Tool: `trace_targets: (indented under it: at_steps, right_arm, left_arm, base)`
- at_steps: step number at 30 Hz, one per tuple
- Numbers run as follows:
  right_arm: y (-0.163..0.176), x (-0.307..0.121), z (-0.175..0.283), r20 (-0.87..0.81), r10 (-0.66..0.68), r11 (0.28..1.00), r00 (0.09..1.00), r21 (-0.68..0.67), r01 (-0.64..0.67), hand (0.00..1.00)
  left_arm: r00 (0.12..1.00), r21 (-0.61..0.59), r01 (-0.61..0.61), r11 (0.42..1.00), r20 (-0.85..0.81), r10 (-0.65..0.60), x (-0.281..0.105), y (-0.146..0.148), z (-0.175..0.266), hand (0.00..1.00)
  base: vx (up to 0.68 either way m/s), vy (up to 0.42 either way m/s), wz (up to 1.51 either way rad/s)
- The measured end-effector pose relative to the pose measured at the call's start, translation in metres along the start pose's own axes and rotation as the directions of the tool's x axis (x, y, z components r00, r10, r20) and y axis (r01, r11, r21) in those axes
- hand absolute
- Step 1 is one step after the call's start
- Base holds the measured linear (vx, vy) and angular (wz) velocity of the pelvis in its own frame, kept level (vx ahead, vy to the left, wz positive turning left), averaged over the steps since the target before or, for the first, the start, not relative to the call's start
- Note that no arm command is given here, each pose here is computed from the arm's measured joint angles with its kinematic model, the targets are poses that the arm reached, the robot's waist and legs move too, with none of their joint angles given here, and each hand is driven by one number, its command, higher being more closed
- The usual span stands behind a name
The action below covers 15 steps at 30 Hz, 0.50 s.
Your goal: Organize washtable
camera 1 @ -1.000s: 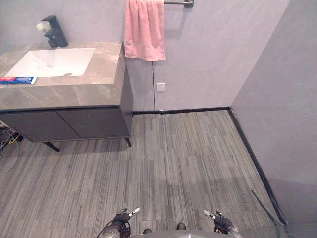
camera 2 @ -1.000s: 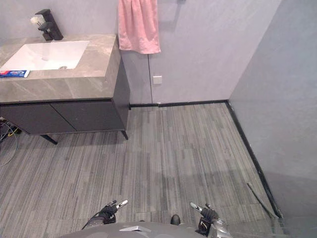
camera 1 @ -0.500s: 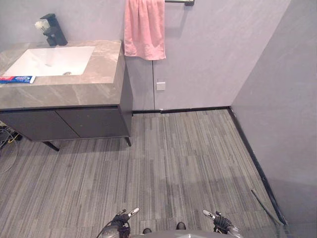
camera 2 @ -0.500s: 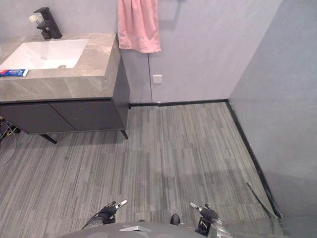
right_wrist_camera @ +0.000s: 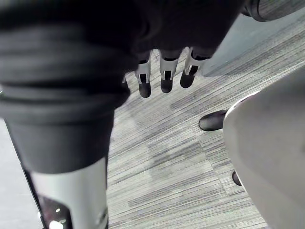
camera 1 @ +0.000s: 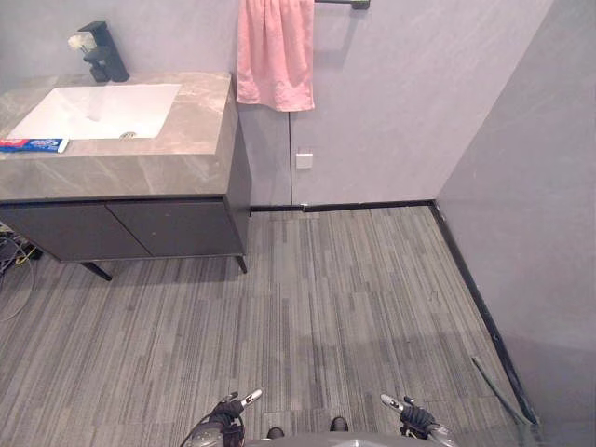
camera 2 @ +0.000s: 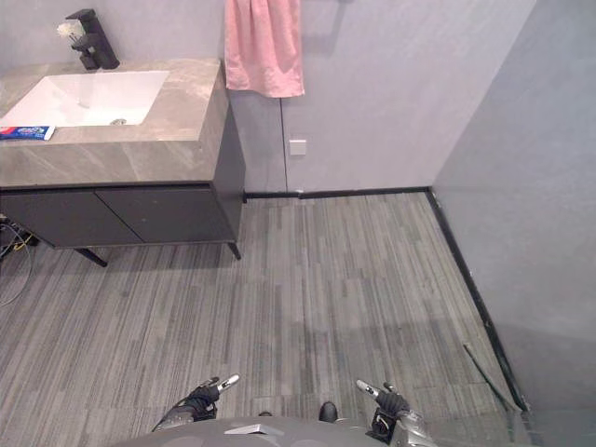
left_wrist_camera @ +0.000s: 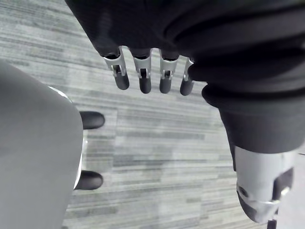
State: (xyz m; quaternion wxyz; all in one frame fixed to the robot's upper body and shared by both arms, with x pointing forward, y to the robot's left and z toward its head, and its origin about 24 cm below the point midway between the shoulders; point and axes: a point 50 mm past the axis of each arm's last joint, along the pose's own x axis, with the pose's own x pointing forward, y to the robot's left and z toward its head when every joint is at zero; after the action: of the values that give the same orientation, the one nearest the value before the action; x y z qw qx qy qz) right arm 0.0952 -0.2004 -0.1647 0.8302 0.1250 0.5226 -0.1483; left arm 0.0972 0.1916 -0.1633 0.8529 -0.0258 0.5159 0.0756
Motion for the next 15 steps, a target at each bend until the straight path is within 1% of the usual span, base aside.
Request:
trace_targets:
  at_steps: [9, 11, 12, 13, 15]
  right_arm:
    - [0.0, 0.001, 0.006, 0.011, 0.0, 1.0, 1.0, 0.013, 0.0, 0.0]
    - [-0.004, 0.002, 0.01, 0.023, -0.014, 0.997, 1.0, 0.072, 0.013, 0.0]
    - [-0.005, 0.002, 0.01, 0.023, -0.018, 0.997, 1.0, 0.082, 0.017, 0.0]
    - [-0.006, 0.002, 0.011, 0.03, -0.026, 0.991, 0.999, 0.13, 0.021, 0.0]
    - [-0.003, 0.004, 0.024, 0.069, -0.017, 0.986, 0.998, 0.168, 0.005, 0.0]
  left_arm:
    - [1.0, 0.023, 0.013, 1.0, 0.007, -0.013, 0.001, 0.0, 0.003, 0.0]
    - [1.0, 0.024, 0.019, 1.0, 0.014, -0.019, 0.001, -0.001, 0.006, 0.0]
    - [1.0, 0.021, 0.019, 1.0, 0.015, -0.019, 0.001, -0.001, 0.006, 0.0]
    - [1.0, 0.018, 0.018, 1.0, 0.022, -0.018, 0.002, -0.001, 0.008, 0.0]
    - [0.999, 0.021, 0.021, 1.0, 0.04, -0.022, 0.003, -0.002, 0.015, 0.0]
  base:
    - [0.0, 0.005, 0.01]
    - [0.04, 0.086, 0.28]
    - [0.02, 0.114, 0.35]
    - [-0.01, 0.122, 0.23]
    - [-0.05, 0.139, 0.07]
